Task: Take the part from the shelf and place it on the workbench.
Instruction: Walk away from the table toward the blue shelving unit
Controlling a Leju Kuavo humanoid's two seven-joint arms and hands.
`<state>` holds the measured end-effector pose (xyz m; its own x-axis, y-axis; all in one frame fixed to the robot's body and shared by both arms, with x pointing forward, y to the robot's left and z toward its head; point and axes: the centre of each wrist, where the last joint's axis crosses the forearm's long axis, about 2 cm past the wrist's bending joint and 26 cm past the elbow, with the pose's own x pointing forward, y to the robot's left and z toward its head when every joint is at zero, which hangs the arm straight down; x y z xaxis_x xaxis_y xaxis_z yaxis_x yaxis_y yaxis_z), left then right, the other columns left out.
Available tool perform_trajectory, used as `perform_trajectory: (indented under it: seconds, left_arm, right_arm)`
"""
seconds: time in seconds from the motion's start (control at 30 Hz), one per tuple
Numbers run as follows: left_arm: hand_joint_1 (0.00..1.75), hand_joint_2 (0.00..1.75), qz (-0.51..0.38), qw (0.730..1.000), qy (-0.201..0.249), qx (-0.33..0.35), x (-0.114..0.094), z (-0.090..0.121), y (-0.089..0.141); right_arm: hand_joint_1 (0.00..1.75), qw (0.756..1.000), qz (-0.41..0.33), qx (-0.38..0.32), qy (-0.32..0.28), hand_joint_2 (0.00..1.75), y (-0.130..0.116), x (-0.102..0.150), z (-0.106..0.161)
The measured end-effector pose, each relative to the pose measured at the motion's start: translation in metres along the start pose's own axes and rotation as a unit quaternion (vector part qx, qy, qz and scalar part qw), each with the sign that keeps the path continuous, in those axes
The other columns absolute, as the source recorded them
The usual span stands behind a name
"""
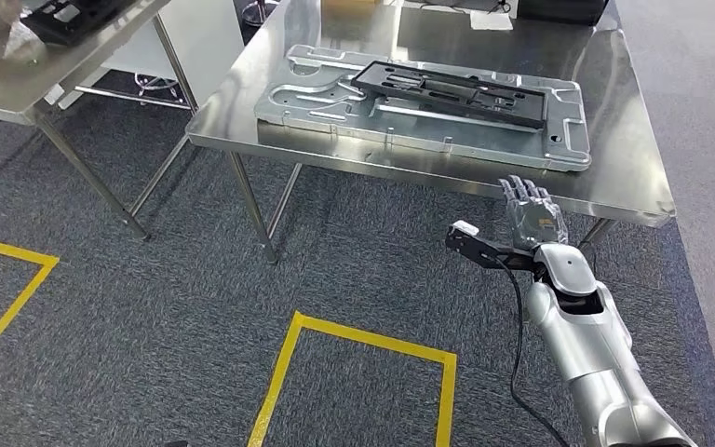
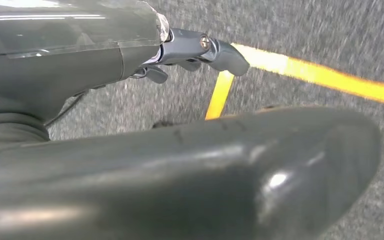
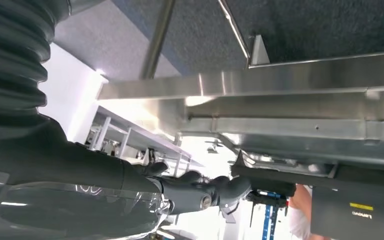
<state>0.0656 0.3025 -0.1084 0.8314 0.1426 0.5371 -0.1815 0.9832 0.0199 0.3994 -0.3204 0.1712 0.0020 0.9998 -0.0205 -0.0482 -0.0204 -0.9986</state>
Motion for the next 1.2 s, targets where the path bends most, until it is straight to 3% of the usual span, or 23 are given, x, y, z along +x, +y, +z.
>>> perform_trajectory:
  seconds: [0.1, 0.23, 0.4, 0.6, 0.73, 0.87, 1.03, 1.2]
  left_arm:
    - [0.0, 0.0, 0.0, 1.0, -0.001, -0.001, 0.001, 0.0, -0.001]
    - [0.0, 0.0, 0.004, 1.0, -0.002, -0.001, -0.001, 0.001, -0.002]
    - [0.0, 0.0, 0.02, 1.0, 0.0, 0.001, -0.006, 0.003, -0.007]
    - [0.0, 0.0, 0.046, 0.999, 0.009, 0.027, -0.014, 0.007, -0.009]
    - [0.0, 0.0, 0.056, 0.997, 0.017, 0.048, -0.02, 0.01, -0.011]
    - [0.0, 0.0, 0.067, 0.995, 0.023, 0.065, -0.021, 0.011, -0.013]
    - [0.0, 0.0, 0.088, 0.992, 0.024, 0.088, -0.019, 0.01, -0.017]
    - [0.0, 0.0, 0.085, 0.991, 0.034, 0.097, -0.027, 0.014, -0.015]
  right_arm:
    - [0.0, 1.0, -0.016, 0.016, -0.001, 0.0, 0.016, 0.002, 0.008]
    - [0.0, 0.996, -0.086, 0.032, -0.002, 0.0, 0.042, 0.008, 0.023]
    - [0.0, 0.97, -0.236, 0.051, 0.016, 0.0, 0.095, 0.019, 0.07]
    - [0.0, 0.94, -0.323, 0.078, 0.072, 0.0, 0.174, 0.012, 0.154]
    - [0.0, 0.917, -0.336, 0.136, 0.169, 0.0, 0.231, -0.01, 0.222]
    - [0.0, 0.861, -0.349, 0.219, 0.299, 0.0, 0.267, -0.015, 0.282]
    - [0.0, 0.733, -0.392, 0.326, 0.451, 0.0, 0.287, 0.004, 0.32]
    - [0.0, 0.624, -0.435, 0.375, 0.53, 0.0, 0.296, 0.033, 0.344]
